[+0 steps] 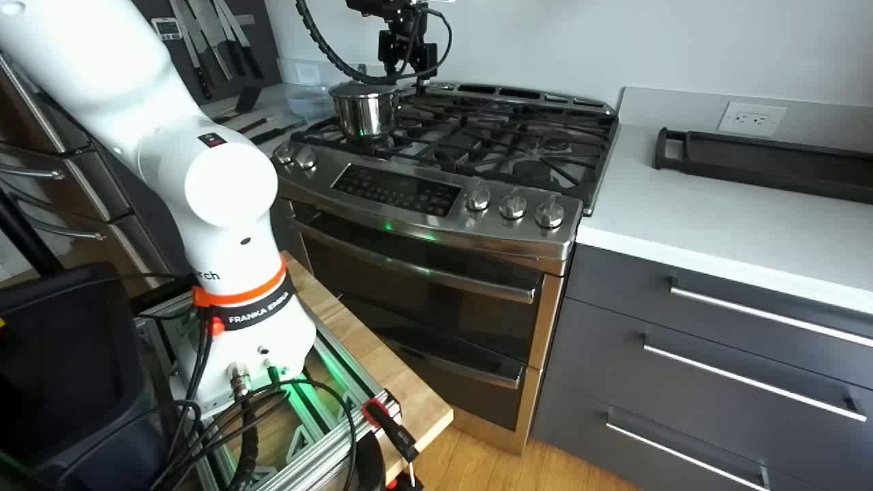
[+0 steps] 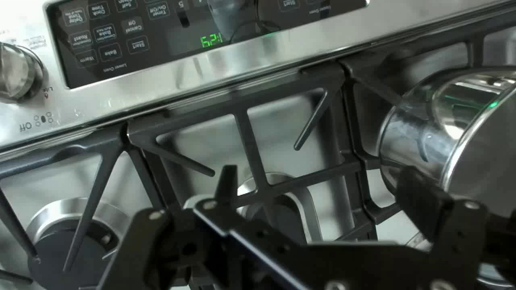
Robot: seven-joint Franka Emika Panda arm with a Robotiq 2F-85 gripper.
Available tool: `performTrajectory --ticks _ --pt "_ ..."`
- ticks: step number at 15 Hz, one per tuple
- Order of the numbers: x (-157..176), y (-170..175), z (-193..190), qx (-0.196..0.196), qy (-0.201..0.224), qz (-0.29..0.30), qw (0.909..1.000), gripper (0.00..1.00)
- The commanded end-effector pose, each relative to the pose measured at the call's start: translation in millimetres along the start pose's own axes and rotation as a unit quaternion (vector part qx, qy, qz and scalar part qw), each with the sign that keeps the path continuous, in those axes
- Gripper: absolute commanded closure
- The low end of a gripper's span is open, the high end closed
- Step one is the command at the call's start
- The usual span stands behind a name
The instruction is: Remove the glass lid from the pot and put it on the stove
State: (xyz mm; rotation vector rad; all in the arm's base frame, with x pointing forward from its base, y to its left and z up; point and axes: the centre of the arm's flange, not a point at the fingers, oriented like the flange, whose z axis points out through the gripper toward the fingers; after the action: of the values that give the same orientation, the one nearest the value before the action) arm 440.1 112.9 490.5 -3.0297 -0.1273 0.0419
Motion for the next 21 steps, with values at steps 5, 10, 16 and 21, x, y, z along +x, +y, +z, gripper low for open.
performTrajectory --ticks 5,10,16,21 --pt "4 -6 -8 -0.014 0.018 -0.029 0.9993 0.00" --pt "12 -42 -49 -0.069 0.076 -0.151 0.9831 0.00" --pt "29 -92 -63 -0.044 0.101 -0.314 0.9428 0.00" --pt "54 -122 -37 0.001 0.080 -0.430 0.8991 0.00"
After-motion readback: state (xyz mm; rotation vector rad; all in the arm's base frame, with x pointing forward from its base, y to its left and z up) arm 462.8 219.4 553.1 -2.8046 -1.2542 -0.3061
